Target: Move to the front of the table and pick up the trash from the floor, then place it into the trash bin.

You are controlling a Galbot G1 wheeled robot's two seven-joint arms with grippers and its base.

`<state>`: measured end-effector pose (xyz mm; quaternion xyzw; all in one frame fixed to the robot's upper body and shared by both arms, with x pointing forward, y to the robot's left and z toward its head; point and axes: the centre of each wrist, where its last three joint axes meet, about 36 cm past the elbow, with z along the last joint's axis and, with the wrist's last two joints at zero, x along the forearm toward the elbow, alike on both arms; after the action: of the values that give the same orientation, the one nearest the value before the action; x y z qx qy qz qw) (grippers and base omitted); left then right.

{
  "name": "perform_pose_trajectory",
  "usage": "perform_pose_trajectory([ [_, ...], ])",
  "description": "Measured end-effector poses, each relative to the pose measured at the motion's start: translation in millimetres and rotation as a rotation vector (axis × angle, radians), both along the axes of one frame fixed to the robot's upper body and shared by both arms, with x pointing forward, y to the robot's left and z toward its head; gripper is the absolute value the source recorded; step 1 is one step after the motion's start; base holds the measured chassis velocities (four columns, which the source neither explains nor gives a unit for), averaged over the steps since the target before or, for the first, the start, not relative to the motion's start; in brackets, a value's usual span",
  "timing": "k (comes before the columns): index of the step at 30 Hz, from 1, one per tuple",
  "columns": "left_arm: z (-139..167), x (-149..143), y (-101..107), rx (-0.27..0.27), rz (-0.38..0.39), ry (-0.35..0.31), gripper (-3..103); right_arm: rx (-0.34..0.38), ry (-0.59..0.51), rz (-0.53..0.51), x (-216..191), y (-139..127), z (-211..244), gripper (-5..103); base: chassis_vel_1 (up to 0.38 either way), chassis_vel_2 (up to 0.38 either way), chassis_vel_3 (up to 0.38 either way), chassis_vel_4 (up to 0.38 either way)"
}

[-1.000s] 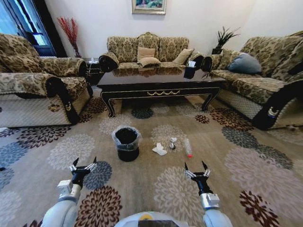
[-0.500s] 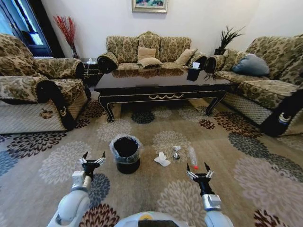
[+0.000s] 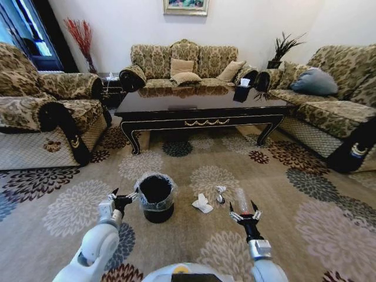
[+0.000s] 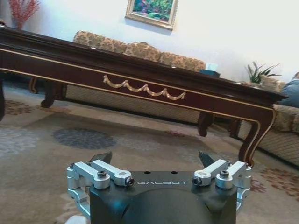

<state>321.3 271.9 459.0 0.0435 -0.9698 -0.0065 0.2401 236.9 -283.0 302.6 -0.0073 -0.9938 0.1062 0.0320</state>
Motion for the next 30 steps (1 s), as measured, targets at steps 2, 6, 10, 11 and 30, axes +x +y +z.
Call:
perform_pose_trajectory([
  [2,1,6,3,-0.023,0.003,0.040,100,-0.001,0.000,0.008,0,2,-1,100,0.000,0.000,0.000,0.000],
  [6,-1,28,9,-0.075,0.006,0.086,100,-0.002,0.006,0.010,-5,1,-3,100,0.000,0.000,0.000,0.000],
  [10,1,53,10,-0.108,-0.005,0.103,100,-0.001,0.011,0.015,-9,2,-3,100,0.000,0.000,0.000,0.000],
  [11,5,64,9,-0.130,-0.016,0.118,101,0.000,0.008,0.016,-9,2,-2,100,0.000,0.000,0.000,0.000],
  [30,3,116,4,-0.261,0.113,0.322,91,-0.011,0.014,0.005,-11,-2,-8,100,0.000,0.000,0.000,0.000],
])
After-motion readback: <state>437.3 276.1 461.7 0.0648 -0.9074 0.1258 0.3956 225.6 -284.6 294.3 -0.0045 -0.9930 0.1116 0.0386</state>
